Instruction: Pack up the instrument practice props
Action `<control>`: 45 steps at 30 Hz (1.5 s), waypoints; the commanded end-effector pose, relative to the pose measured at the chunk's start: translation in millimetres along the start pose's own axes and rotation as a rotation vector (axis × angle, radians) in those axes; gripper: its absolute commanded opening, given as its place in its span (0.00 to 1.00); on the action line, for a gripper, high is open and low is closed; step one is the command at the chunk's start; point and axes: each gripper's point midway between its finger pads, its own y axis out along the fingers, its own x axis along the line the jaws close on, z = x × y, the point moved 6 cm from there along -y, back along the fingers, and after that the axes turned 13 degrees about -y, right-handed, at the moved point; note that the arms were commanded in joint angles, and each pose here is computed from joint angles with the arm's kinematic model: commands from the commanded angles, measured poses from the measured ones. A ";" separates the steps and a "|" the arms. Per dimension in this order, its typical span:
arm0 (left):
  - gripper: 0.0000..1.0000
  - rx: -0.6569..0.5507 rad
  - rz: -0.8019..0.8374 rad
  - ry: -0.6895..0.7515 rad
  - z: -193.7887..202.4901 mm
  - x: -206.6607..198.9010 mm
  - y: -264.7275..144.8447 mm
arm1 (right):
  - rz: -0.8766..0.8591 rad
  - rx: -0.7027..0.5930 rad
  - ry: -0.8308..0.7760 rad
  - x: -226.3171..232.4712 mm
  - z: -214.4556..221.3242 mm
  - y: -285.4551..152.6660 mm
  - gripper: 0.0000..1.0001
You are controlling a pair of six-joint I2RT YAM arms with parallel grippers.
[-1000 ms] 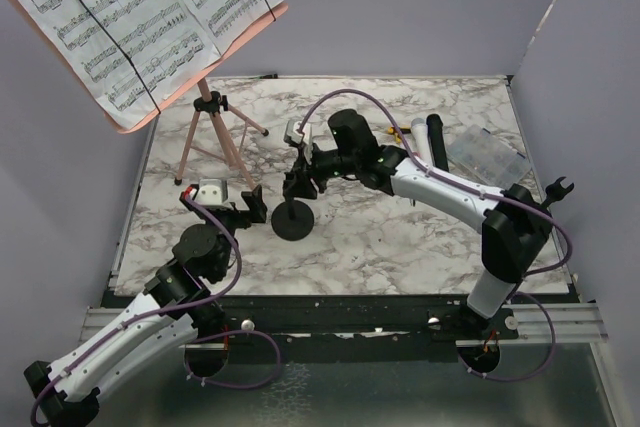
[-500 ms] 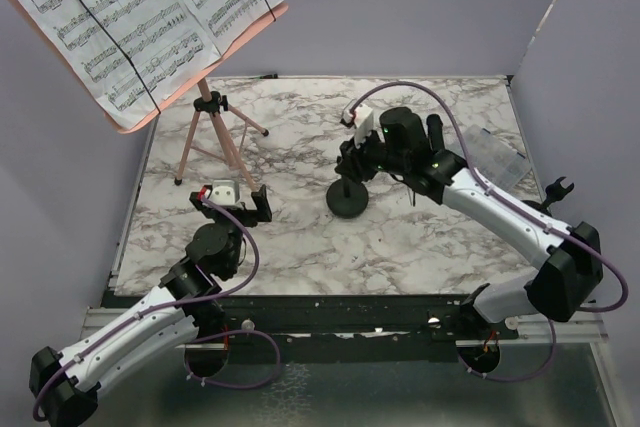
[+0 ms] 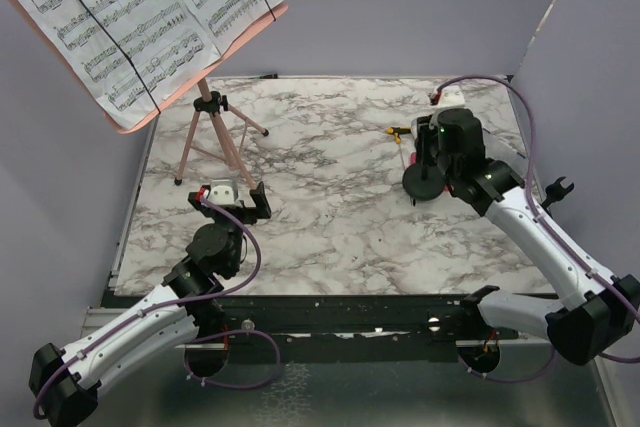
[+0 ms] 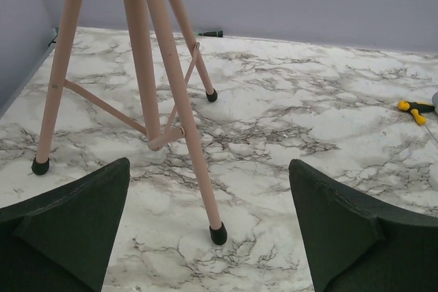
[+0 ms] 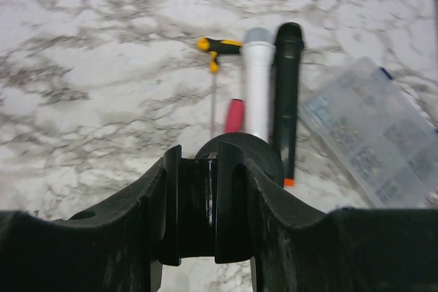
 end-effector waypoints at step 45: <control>0.99 0.002 -0.027 0.036 8.0 3.8 2.9 | 0.658 0.222 0.472 -142.2 115.4 -42.0 0.05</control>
